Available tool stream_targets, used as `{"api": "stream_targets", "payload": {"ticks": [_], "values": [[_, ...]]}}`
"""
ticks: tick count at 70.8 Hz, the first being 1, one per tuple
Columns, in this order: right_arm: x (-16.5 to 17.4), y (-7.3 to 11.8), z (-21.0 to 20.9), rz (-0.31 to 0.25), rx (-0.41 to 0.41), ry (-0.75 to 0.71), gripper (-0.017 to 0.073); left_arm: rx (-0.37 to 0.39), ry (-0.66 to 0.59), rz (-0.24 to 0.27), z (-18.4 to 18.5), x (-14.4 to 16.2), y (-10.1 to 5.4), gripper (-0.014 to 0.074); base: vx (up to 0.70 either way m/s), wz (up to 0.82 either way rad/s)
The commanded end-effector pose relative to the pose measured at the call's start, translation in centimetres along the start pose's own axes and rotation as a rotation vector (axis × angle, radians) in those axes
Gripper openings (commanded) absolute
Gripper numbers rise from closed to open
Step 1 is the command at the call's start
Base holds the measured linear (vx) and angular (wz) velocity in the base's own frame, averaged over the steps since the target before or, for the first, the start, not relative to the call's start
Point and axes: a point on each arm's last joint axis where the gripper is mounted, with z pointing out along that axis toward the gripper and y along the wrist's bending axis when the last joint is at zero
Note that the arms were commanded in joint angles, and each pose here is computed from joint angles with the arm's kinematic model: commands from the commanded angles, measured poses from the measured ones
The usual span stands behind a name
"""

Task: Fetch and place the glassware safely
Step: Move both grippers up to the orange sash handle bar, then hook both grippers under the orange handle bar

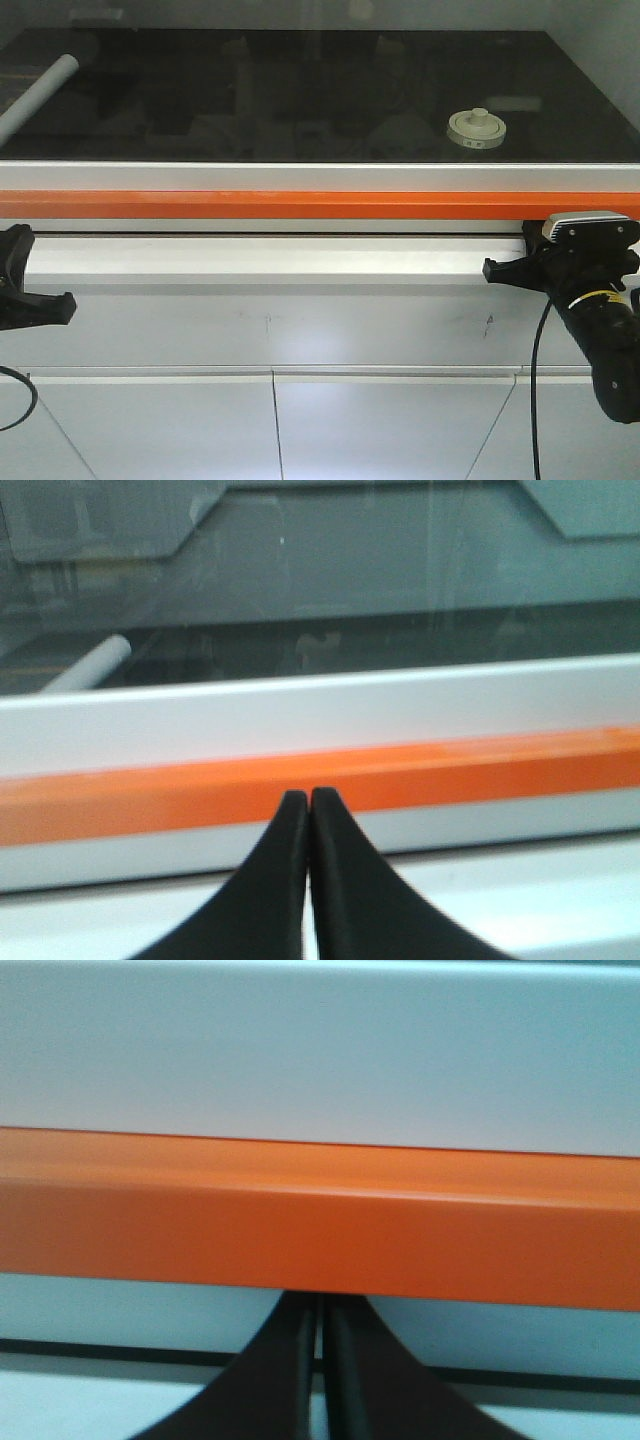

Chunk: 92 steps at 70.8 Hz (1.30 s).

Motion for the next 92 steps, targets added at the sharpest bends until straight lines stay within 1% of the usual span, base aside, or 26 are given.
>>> {"api": "stream_targets", "payload": {"ticks": [1, 11, 12, 14, 22, 29, 38, 42, 66, 92], "values": [[-3.4, -0.1, -0.1, -0.013, 0.008, -0.26, -0.0001, 0.002, -0.081, 0.003, 0.8, -0.8, -0.1, -0.0007, 0.0, 0.0], [-3.4, -0.1, -0.1, -0.013, 0.008, -0.26, -0.0001, 0.005, -0.057, -0.004, 1.7, 0.8, -0.1, -0.0007, 0.0, 0.0], [-3.4, -0.1, -0.1, -0.013, 0.008, -0.26, -0.0001, 0.004, -0.057, 0.003, 1.8, 0.9, -0.1, -0.0007, 0.0, 0.0], [-3.4, -0.1, -0.1, -0.013, 0.008, -0.26, -0.0001, -0.001, -0.063, -0.002, 1.9, 1.1, 0.0, -0.0007, 0.0, 0.0], [-3.4, -0.1, -0.1, -0.013, 0.008, -0.26, -0.0001, -0.04, -0.081, 0.011, 2.6, 2.0, 0.3, -0.0007, 0.0, 0.0], [-3.4, -0.1, -0.1, -0.012, 0.008, -0.26, -0.0001, -0.068, -0.095, 0.001, 2.9, 2.8, 0.6, -0.0007, 0.0, 0.0], [-3.4, -0.1, -0.1, -0.012, 0.008, -0.26, -0.0001, -0.062, -0.072, 0.002, 3.7, 3.7, 0.5, -0.0007, 0.0, 0.0], [-3.4, -0.1, -0.1, -0.012, 0.008, -0.26, -0.0001, -0.044, -0.07, 0.008, 4.3, 3.9, 0.4, -0.0007, 0.0, 0.0], [-3.4, -0.1, -0.1, -0.012, 0.008, -0.26, -0.0001, -0.041, -0.105, 0.01, 6.6, 3.1, 0.5, -0.0007, 0.0, 0.0], [-3.4, -0.1, -0.1, -0.013, 0.008, -0.254, -0.0001, -0.04, -0.061, 0.012, 8.4, 2.5, 0.7, -0.0007, 0.0, 0.0]]}}
